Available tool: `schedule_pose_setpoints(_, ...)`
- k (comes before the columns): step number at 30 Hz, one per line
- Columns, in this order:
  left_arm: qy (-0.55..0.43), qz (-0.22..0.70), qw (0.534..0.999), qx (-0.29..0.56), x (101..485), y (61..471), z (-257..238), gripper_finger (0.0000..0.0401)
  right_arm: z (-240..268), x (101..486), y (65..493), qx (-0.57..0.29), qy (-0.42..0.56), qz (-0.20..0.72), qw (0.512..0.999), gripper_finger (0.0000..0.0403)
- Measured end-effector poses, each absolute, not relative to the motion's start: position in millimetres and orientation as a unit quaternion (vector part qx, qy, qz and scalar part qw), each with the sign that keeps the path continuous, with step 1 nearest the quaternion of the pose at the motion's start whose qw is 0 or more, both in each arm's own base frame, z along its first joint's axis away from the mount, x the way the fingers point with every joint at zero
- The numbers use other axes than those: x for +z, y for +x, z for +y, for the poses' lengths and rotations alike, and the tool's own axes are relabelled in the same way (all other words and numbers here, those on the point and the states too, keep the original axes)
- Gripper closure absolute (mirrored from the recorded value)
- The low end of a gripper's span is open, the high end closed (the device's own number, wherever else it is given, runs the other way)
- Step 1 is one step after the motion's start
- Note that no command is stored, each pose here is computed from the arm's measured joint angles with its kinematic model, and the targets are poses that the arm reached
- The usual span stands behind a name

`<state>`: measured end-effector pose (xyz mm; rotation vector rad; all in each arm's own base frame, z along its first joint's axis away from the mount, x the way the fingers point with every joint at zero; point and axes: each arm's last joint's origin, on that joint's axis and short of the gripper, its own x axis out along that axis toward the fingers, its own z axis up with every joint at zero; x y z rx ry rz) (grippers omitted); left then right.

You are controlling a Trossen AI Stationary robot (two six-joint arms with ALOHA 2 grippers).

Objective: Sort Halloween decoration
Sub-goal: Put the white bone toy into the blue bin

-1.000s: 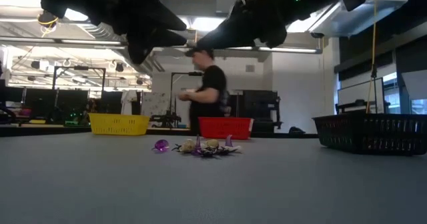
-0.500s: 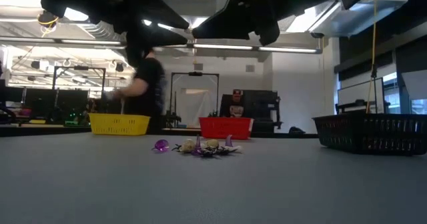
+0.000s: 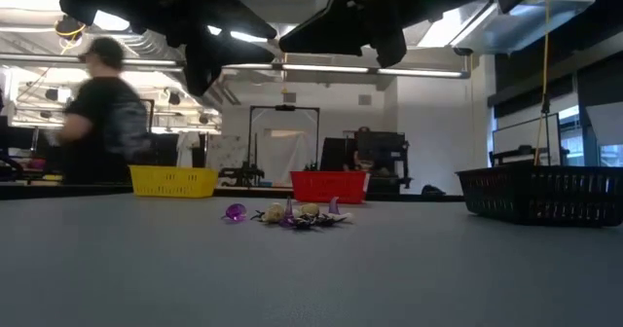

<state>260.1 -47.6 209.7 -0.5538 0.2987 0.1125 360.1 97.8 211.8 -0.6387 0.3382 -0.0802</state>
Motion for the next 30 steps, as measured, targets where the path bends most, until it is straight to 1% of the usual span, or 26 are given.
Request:
schedule_pose_setpoints(13,-0.272,0.145,0.95,0.055,209.9,260.1,-47.6,0.0288,97.3,212.1,360.3,-0.037,-0.328,0.165,0.929,0.0377)
schedule_pose_setpoints(24,-0.276,0.132,0.951,0.048,212.7,260.9,-48.0,0.0334,97.3,212.1,360.3,-0.037,-0.328,0.165,0.929,0.0377)
schedule_pose_setpoints(30,-0.277,0.133,0.951,0.046,212.7,260.9,-48.1,0.0339,97.3,212.1,360.3,-0.037,-0.328,0.165,0.929,0.0377)
